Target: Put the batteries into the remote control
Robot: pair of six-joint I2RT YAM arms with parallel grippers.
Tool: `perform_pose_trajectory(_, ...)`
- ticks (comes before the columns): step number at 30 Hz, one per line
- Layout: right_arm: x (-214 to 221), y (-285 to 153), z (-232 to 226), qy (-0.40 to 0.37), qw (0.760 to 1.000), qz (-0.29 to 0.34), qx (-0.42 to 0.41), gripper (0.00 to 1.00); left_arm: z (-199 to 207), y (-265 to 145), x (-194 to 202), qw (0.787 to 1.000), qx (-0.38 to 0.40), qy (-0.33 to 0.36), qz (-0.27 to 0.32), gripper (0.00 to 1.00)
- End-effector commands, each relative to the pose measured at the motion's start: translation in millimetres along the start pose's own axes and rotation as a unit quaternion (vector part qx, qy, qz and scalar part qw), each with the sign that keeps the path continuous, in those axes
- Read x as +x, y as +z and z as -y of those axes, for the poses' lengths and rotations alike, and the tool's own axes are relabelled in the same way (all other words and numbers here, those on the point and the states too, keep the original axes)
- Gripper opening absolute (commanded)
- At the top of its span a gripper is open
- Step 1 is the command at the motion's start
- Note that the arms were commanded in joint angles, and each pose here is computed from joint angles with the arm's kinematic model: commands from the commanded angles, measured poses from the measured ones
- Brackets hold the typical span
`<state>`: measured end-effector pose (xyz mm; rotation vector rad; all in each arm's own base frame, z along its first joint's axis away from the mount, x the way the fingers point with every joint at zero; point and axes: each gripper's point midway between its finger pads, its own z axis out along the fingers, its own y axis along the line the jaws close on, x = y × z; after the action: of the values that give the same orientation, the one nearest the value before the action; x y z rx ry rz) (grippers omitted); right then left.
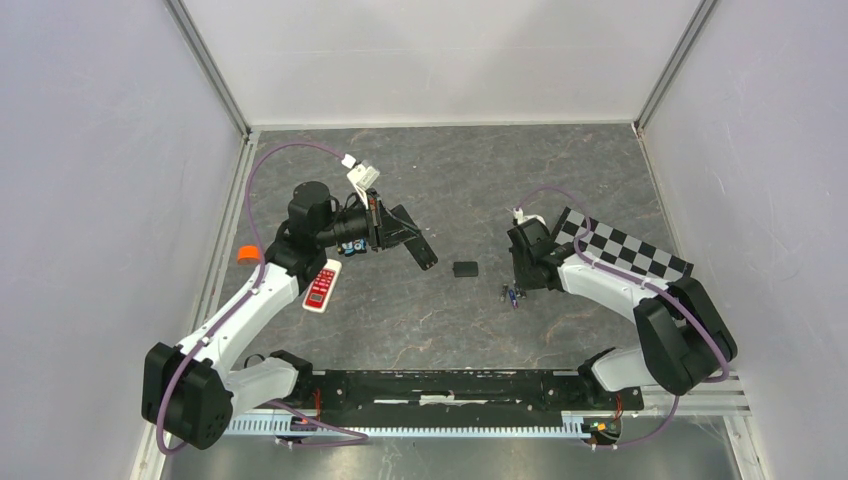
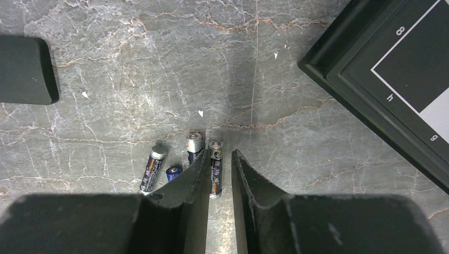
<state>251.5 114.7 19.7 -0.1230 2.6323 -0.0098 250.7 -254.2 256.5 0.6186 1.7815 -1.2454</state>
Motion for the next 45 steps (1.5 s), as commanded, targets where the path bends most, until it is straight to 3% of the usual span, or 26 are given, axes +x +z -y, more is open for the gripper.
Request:
perform_pose_trajectory(1,-12.4,-2.9,-5.3,-0.001,1.0,0.024,-0.015,0.28,6.5,-2.6,-15.9,1.0,0.002,0.007,0.018,0.02)
perform_pose_trajectory(8,-33.9,-19.2,-16.1,0.0,0.997,0.065,-0.05,0.44,12.2,-6.8,-17.2,0.999,0.008,0.025,0.021,0.02)
perform_pose_trajectory(12,-39.9,-25.4,-18.1,-0.008,0.996,0.074,-0.058,0.46,13.2,-8.1,-17.8,0.999,0.007,0.031,0.022,0.02)
perform_pose_trajectory(17,-26.9,-22.1,-18.1,-0.013,0.996,0.062,-0.066,0.38,13.0,-7.7,-18.5,0.999,0.008,0.03,0.022,0.02)
perform_pose_trajectory(20,-18.1,-18.1,-2.6,-0.008,0.999,0.047,-0.023,0.34,13.3,-7.3,-18.4,0.999,0.009,0.029,0.021,0.02)
perform_pose_trajectory(24,-13.3,-14.5,11.1,0.0,0.999,0.039,0.018,0.33,13.2,-7.5,-17.1,0.999,0.009,0.028,0.02,0.02)
perform_pose_trajectory(40,10.9,8.9,5.4,0.011,1.0,0.001,0.01,0.26,20.6,-12.2,-27.3,0.998,0.01,0.042,0.036,0.02)
perform_pose_trajectory(45,15.0,9.3,8.5,0.01,1.0,-0.008,0.019,0.1,21.9,-12.7,-28.6,0.998,0.011,0.043,0.037,0.02)
